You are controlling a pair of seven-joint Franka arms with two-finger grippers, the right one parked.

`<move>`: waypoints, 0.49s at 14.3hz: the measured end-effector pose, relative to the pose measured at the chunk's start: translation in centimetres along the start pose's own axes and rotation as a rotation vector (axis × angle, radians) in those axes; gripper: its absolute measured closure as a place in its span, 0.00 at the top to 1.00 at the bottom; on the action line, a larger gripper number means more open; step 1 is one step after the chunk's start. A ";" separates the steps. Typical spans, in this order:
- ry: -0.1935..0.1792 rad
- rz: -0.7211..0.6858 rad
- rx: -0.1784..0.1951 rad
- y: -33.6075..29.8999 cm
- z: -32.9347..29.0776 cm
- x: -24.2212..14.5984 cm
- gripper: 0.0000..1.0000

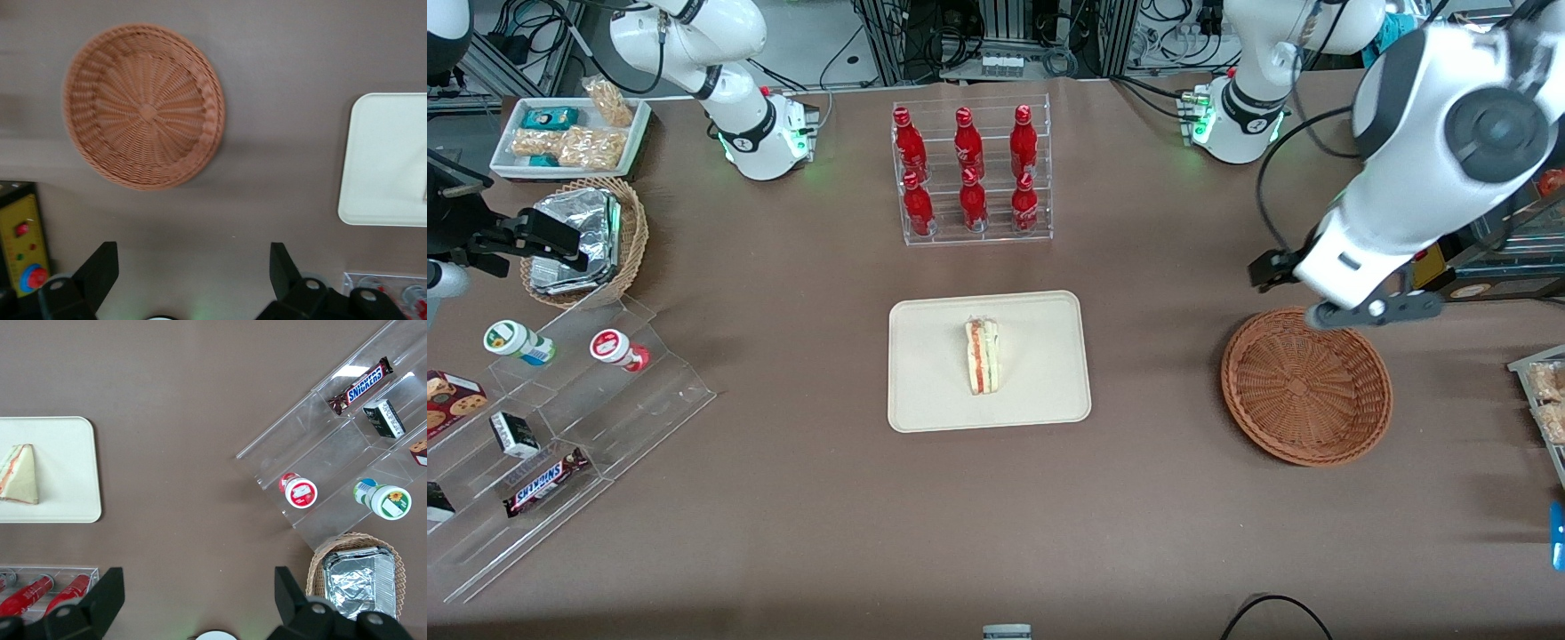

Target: Place sandwich from basket to tray

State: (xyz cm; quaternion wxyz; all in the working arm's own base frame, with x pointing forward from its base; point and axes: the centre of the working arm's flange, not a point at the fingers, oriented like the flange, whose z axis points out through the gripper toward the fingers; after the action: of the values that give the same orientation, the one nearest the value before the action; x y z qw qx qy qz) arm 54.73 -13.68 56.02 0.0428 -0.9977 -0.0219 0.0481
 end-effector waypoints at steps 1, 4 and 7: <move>0.013 0.001 0.002 -0.4 -0.8 -0.4 1.00; 0.028 0.050 -0.004 -3.5 -1.9 -0.4 1.00; 0.052 0.060 -0.013 -7.8 -3.4 0.1 1.00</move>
State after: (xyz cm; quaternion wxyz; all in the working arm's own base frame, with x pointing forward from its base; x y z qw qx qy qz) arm 54.91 -6.16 60.10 0.0355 -0.9991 0.0091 0.0235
